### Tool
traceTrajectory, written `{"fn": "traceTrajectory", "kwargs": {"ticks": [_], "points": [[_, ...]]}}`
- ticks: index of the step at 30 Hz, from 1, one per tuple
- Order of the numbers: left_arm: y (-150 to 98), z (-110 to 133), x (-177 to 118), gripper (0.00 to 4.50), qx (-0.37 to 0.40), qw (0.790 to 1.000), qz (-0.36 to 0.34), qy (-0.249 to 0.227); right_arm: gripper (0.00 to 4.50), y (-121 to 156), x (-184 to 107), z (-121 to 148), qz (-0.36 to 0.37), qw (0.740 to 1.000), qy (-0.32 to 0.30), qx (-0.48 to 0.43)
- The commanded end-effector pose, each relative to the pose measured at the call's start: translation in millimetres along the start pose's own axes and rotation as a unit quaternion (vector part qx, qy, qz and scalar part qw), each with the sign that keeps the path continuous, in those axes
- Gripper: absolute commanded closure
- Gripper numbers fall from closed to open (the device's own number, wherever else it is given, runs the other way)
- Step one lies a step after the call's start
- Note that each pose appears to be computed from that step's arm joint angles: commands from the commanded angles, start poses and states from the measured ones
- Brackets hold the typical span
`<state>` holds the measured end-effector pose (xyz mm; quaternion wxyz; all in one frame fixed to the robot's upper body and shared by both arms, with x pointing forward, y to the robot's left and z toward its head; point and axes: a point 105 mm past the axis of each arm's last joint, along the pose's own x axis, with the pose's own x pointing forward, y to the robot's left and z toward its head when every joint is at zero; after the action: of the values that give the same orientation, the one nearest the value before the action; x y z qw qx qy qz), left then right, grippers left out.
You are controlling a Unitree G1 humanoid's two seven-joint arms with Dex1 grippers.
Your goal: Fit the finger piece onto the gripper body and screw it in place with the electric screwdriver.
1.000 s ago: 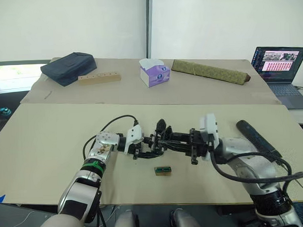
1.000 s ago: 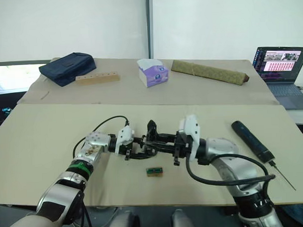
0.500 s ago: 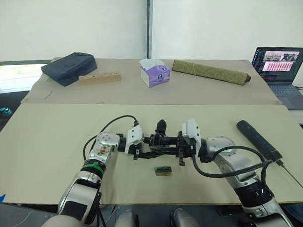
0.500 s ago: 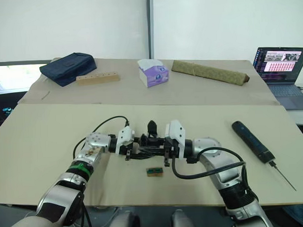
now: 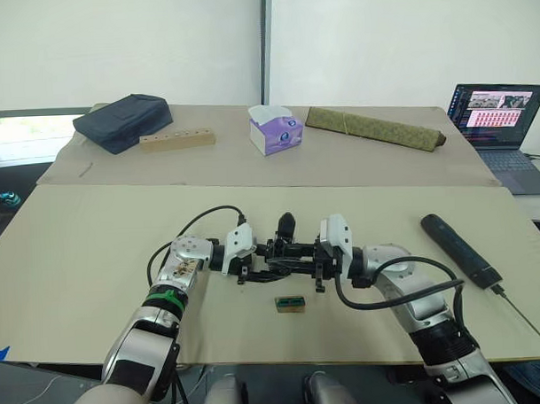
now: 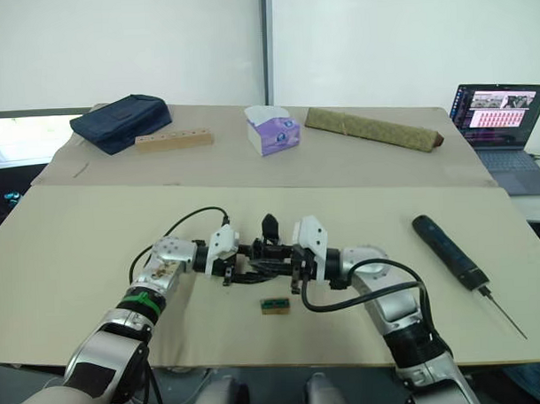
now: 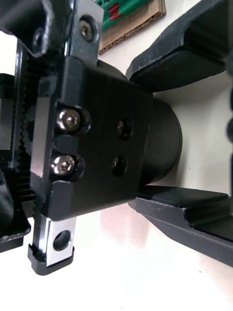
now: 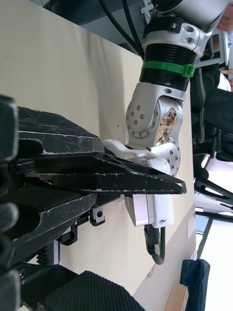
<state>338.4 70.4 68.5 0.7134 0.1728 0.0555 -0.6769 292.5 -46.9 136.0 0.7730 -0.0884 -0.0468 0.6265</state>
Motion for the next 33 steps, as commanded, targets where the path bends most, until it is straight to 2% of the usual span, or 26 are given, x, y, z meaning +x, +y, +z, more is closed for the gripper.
{"fn": "traceTrajectory", "kwargs": {"ticks": [1, 22, 30, 33], "points": [[-12, -17, 3, 2.23, -0.019, 0.999, -0.018, 0.029, 4.1, -3, -4, 3, 0.001, 1.0, 0.005, -0.011], [-18, -21, 6, 2.23, -0.025, 0.999, -0.024, 0.033, 4.1, 3, -12, -5, 0.01, 0.999, 0.04, 0.019], [-21, -24, 5, 2.23, -0.027, 0.999, -0.027, 0.036, 4.1, -2, -10, -29, -0.009, 0.995, 0.087, 0.047], [-22, -25, 5, 2.23, -0.027, 0.999, -0.026, 0.037, 4.1, -2, -11, -30, -0.005, 0.995, 0.091, 0.047]]}}
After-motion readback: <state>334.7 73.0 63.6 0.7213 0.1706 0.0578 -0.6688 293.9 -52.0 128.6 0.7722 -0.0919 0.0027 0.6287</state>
